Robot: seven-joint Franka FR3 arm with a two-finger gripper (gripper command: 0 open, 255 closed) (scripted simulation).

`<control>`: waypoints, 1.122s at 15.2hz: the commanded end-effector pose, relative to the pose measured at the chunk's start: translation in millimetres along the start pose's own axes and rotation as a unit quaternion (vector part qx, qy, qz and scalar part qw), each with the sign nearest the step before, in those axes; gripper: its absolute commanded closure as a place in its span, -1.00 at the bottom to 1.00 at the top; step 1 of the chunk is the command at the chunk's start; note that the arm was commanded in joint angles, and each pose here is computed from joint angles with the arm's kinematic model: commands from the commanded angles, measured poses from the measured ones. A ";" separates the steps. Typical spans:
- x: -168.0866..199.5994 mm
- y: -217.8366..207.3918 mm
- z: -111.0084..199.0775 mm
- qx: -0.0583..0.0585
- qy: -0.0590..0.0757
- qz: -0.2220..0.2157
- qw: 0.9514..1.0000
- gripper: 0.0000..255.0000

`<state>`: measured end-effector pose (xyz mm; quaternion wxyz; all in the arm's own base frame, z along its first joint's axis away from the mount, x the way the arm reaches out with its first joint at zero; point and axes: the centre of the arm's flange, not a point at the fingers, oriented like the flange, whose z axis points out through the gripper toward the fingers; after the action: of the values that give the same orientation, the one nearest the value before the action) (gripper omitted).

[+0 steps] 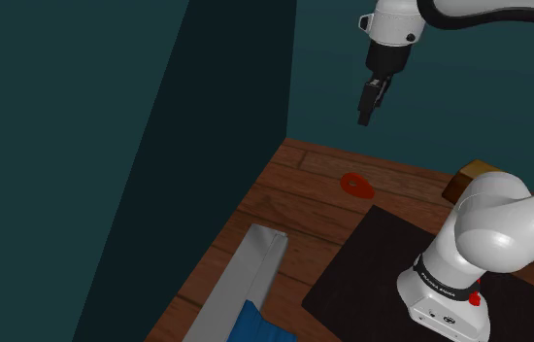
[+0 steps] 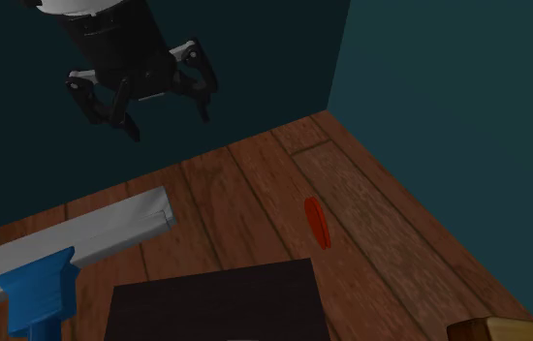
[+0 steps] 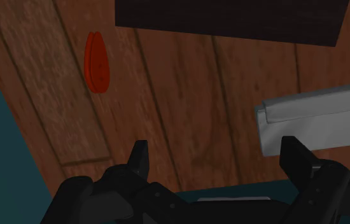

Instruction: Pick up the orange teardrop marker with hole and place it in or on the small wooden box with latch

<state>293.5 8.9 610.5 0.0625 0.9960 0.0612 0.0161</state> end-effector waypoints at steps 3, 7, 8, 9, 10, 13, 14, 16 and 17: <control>2.4 15.3 22.1 0.003 -0.001 -0.001 1.000 -1.00; 7.1 45.5 66.5 0.009 -0.003 -0.003 1.000 -1.00; 8.3 52.9 77.7 0.011 -0.004 -0.003 1.000 -1.00; 9.4 60.3 88.8 0.012 -0.004 -0.004 1.000 -1.00; 10.6 67.7 100.1 0.014 -0.005 -0.004 1.000 -1.00; 14.0 89.7 133.8 0.018 -0.006 -0.006 1.000 -1.00; 15.2 96.9 145.1 0.020 -0.007 -0.006 1.000 -1.00; 17.4 111.3 167.8 0.023 -0.008 -0.007 1.000 -1.00; 18.6 118.4 179.2 0.024 -0.008 -0.008 1.000 -1.00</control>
<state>330.3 -120.5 460.2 0.0400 0.9969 0.0678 0.0057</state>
